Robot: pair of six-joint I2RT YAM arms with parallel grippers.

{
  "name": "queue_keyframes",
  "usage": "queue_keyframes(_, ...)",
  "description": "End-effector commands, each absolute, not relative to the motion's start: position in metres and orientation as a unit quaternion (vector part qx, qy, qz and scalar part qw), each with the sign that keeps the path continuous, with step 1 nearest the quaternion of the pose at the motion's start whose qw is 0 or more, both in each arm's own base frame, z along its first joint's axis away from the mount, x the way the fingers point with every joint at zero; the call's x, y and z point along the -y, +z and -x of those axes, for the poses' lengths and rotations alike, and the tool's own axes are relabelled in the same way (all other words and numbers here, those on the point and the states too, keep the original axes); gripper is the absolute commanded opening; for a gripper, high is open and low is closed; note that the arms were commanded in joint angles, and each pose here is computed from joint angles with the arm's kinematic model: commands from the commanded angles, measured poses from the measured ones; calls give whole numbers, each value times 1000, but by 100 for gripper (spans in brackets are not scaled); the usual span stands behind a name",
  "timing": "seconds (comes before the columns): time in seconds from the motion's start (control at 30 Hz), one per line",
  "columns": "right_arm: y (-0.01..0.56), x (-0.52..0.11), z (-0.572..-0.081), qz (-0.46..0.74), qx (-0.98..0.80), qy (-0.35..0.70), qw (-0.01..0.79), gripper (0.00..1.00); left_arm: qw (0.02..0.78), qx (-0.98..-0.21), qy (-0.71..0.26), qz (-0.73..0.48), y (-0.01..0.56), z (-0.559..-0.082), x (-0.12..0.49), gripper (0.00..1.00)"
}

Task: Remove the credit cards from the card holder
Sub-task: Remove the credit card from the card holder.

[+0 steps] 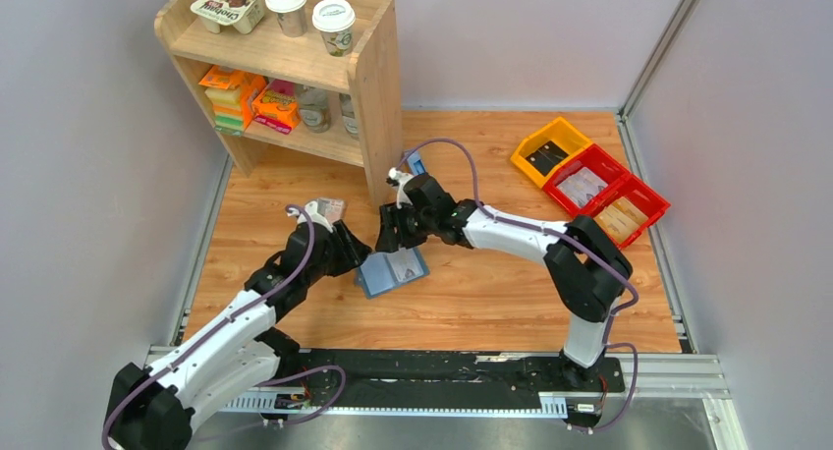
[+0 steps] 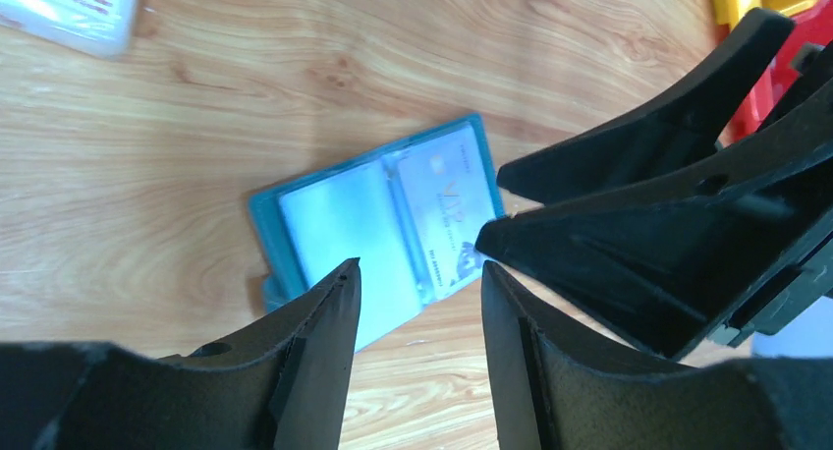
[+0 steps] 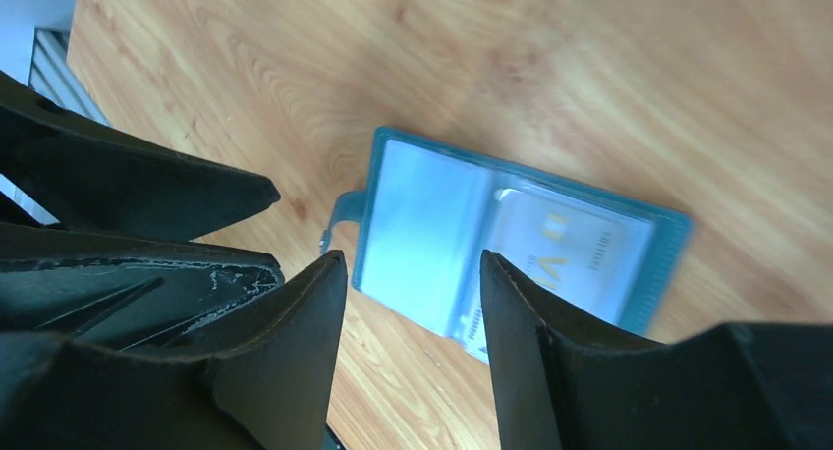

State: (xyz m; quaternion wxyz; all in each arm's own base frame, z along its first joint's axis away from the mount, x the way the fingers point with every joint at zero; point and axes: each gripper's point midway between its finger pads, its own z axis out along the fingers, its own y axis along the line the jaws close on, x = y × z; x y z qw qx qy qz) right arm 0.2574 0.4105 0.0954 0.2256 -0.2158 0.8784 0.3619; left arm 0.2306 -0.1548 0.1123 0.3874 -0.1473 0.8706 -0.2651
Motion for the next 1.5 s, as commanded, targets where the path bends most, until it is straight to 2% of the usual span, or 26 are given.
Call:
queue_keyframes(0.0, 94, -377, -282, 190, -888, 324, 264, 53, 391, -838, -343, 166, 139, -248, 183, 56)
queue_keyframes(0.27, 73, -365, -282, 174, -894, 330, 248, 36, 336, -838, -391, 176, 119, -257, 214, 54)
queue_keyframes(0.5, 49, -366, -278, 168, -899, 334, 230, 33, 298, -854, -375, 201, 79, -255, 215, 54)
queue_keyframes(0.87, 25, -360, -266, 166, -905, 333, 205, 31, 253, -861, -388, 209, 50, -248, 224, 53)
queue_keyframes(1.23, 11, -359, -260, 163, -907, 337, 192, 30, 231, -873, -341, 259, 20, -235, 201, 52)
queue_keyframes(1.4, 6, -359, -258, 163, -908, 338, 185, 29, 236, -858, -371, 265, 22, -237, 204, 51)
queue_keyframes(1.47, 2, -359, -256, 161, -909, 339, 179, 29, 241, -845, -393, 272, 26, -239, 207, 47)
